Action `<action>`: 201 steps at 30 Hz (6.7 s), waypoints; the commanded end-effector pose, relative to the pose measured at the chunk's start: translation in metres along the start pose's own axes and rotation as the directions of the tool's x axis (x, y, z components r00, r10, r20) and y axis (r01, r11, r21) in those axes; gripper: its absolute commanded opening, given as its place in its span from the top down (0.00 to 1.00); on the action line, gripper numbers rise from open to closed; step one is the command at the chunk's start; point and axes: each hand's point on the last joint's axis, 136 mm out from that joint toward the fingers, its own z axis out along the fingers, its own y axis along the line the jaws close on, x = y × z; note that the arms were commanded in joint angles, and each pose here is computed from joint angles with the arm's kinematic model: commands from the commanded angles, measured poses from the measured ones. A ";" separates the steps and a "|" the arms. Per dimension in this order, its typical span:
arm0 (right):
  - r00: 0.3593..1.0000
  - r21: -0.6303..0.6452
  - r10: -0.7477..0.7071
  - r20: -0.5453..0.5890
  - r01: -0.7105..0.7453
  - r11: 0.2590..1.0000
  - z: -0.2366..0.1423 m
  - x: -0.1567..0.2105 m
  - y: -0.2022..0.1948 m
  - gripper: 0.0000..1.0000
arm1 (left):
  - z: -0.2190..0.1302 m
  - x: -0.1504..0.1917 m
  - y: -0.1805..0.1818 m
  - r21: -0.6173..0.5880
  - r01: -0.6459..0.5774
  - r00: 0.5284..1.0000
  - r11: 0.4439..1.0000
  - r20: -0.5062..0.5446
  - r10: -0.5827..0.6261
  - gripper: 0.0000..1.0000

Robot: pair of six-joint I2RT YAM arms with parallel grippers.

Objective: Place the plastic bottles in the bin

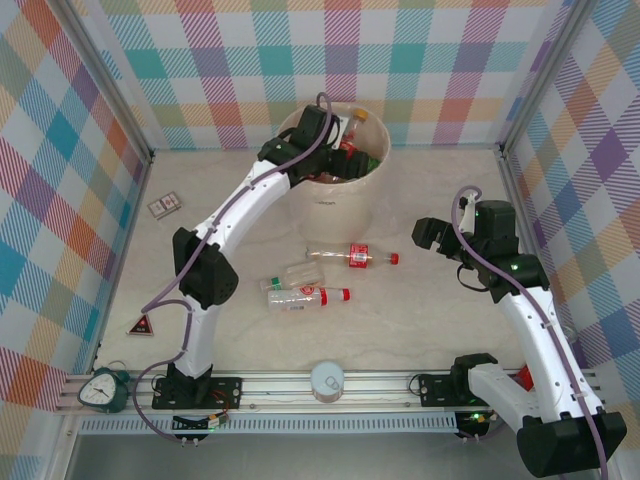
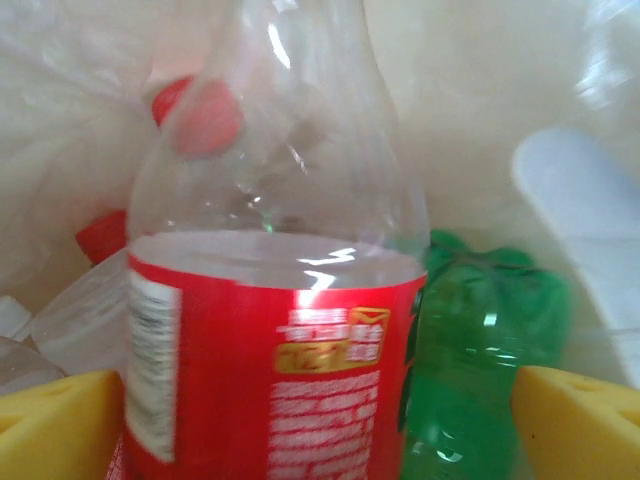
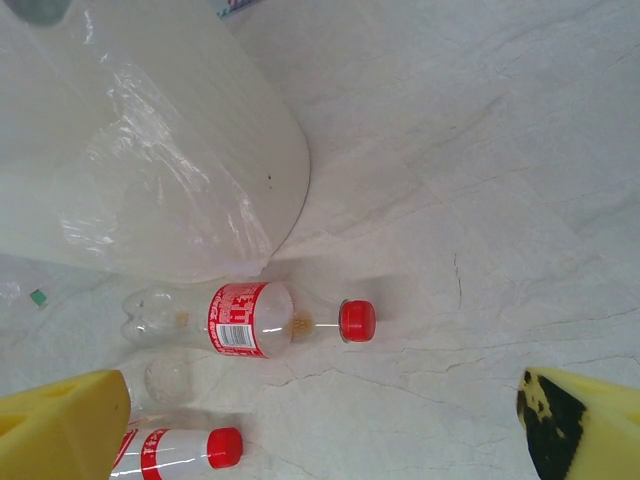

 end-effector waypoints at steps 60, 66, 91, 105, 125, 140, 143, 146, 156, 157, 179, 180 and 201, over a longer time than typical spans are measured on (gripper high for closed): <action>0.999 -0.095 -0.016 -0.041 0.012 0.995 0.026 -0.011 0.017 0.00 | -0.104 0.249 0.084 -0.137 0.260 0.923 0.956 -0.255 -0.288 0.00; 0.999 -0.065 -0.014 -0.042 0.011 0.998 0.025 -0.008 0.011 0.00 | -0.072 0.269 0.055 -0.037 0.233 0.923 0.972 -0.307 -0.233 0.00; 0.999 -0.059 -0.009 -0.044 0.006 0.998 0.026 -0.008 0.010 0.00 | -0.046 0.329 0.089 -0.289 0.109 0.855 0.951 -0.461 -0.238 0.01; 0.999 -0.042 -0.018 -0.043 0.016 0.999 0.026 -0.007 0.006 0.00 | -0.058 0.335 0.117 -0.407 0.215 0.821 0.888 -0.417 -0.390 0.20; 0.999 -0.040 -0.021 -0.028 0.020 0.999 0.021 -0.013 0.008 0.00 | -0.158 0.139 0.170 -0.574 0.072 0.981 0.815 -0.108 -0.163 0.37; 1.000 -0.009 -0.025 0.005 0.025 1.000 0.007 -0.010 0.002 0.01 | -0.168 0.150 0.150 -0.481 0.257 0.946 0.838 -0.052 -0.320 0.21; 0.999 -0.018 -0.031 -0.011 0.031 0.999 0.011 -0.009 0.004 0.01 | -0.140 0.211 0.136 -0.410 0.345 0.885 0.844 -0.156 -0.438 0.11; 0.999 -0.033 -0.025 -0.021 0.025 0.999 0.016 -0.009 0.006 0.01 | -0.123 0.263 0.130 -0.426 0.364 0.836 0.828 -0.243 -0.492 0.01; 0.999 -0.046 -0.006 -0.035 0.004 0.999 0.024 -0.007 0.006 0.00 | -0.083 0.327 0.112 -0.419 0.352 0.771 0.837 -0.378 -0.513 0.00; 0.999 -0.045 -0.005 -0.037 0.003 0.999 0.024 -0.006 0.006 0.01 | -0.079 0.331 0.111 -0.422 0.342 0.768 0.840 -0.390 -0.509 0.00; 0.996 -0.461 0.080 0.033 -0.056 0.886 0.029 -0.101 0.107 0.15 | -0.090 0.279 0.135 -0.482 0.206 0.844 0.852 -0.354 -0.404 0.42; 0.996 -0.464 0.083 0.030 -0.060 0.884 0.033 -0.107 0.108 0.17 | -0.095 0.270 0.136 -0.482 0.203 0.853 0.852 -0.341 -0.396 0.43; 0.996 -0.519 0.055 -0.072 -0.084 0.851 0.093 -0.141 0.135 0.55 | -0.221 -0.060 0.057 -0.190 0.057 0.945 0.980 0.327 0.008 0.48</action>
